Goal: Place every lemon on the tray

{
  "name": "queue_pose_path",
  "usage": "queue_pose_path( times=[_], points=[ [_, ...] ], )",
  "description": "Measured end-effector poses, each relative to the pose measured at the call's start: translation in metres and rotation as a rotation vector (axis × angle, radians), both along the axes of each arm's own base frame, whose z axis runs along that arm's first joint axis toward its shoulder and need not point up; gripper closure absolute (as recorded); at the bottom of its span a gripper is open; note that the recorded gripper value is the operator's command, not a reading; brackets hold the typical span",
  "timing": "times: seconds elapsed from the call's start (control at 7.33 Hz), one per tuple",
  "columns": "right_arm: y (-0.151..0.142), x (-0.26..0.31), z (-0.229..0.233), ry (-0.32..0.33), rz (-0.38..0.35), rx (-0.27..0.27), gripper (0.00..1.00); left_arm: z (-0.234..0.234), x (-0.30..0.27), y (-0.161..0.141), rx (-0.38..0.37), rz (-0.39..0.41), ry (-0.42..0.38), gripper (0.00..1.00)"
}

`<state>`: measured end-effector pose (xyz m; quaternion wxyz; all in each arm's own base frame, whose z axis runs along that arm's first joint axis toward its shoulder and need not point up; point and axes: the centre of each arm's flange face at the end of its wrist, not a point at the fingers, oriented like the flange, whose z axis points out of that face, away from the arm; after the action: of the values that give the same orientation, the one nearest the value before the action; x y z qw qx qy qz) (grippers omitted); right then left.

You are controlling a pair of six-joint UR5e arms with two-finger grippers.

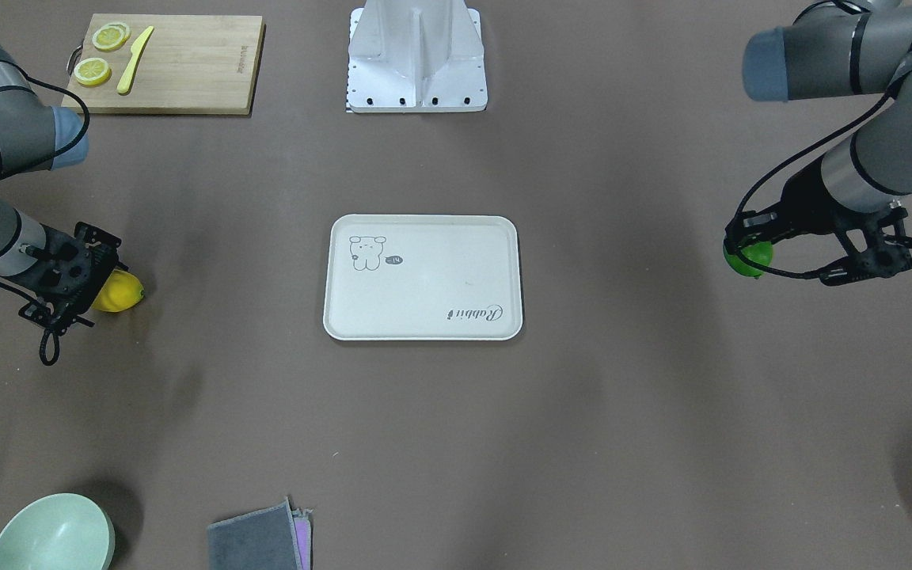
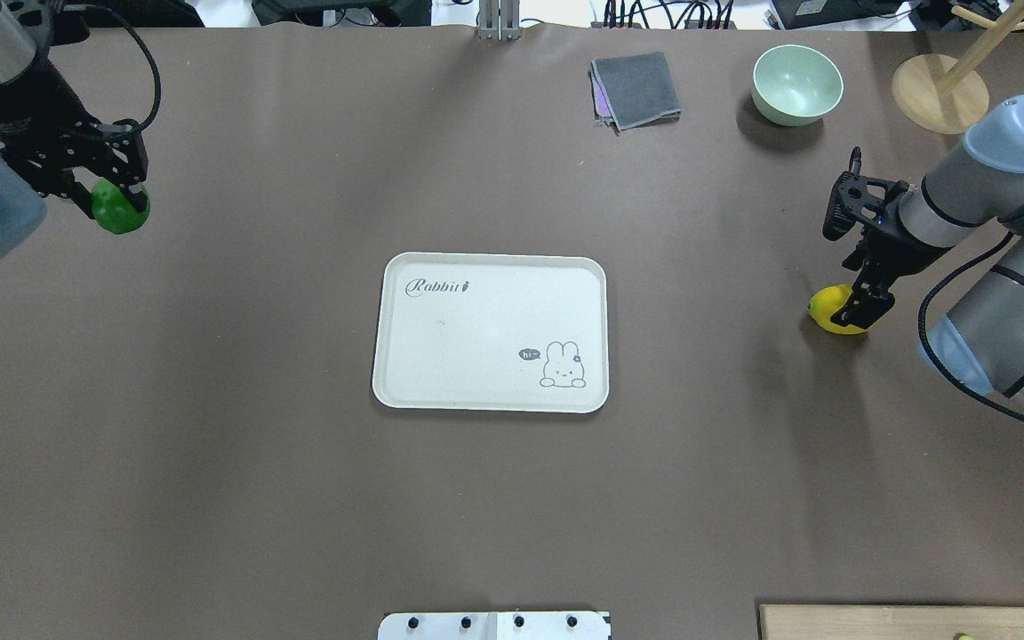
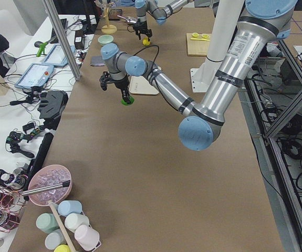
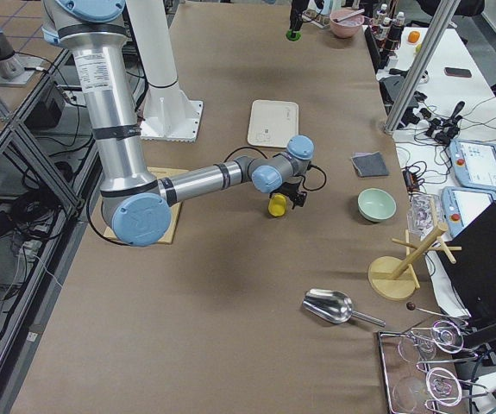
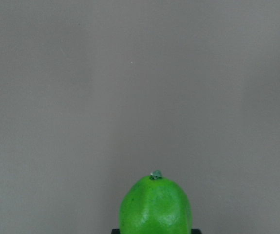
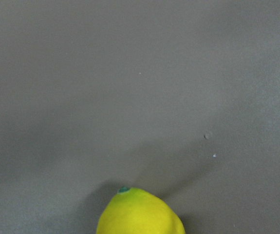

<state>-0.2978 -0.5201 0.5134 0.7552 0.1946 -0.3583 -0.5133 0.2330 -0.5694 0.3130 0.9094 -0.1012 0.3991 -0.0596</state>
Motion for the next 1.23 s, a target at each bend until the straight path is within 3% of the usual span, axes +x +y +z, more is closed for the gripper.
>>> queue_pose_path(
  times=[0.55, 0.82, 0.95, 1.09, 1.23],
  points=[
    [0.0, -0.002, 0.006, 0.001, -0.036, 0.021, 0.01, -0.083, 0.098, -0.021, -0.102, -0.054, 0.009, 1.0],
    [0.004, -0.005, 0.011, 0.006, -0.043, 0.015, 0.08, -0.113, 0.15, -0.009, -0.136, -0.104, 0.004, 1.0],
    [0.005, -0.007, 0.014, 0.009, -0.048, 0.01, 0.3, -0.119, 0.178, 0.006, -0.146, -0.142, -0.001, 1.0],
    [0.006, -0.009, 0.015, 0.009, -0.05, 0.008, 0.68, -0.123, 0.206, 0.023, -0.157, -0.175, -0.008, 1.0],
    [0.006, -0.009, 0.014, 0.008, -0.05, 0.008, 0.91, -0.123, 0.233, 0.04, -0.163, -0.2, -0.018, 1.0]
  ],
)
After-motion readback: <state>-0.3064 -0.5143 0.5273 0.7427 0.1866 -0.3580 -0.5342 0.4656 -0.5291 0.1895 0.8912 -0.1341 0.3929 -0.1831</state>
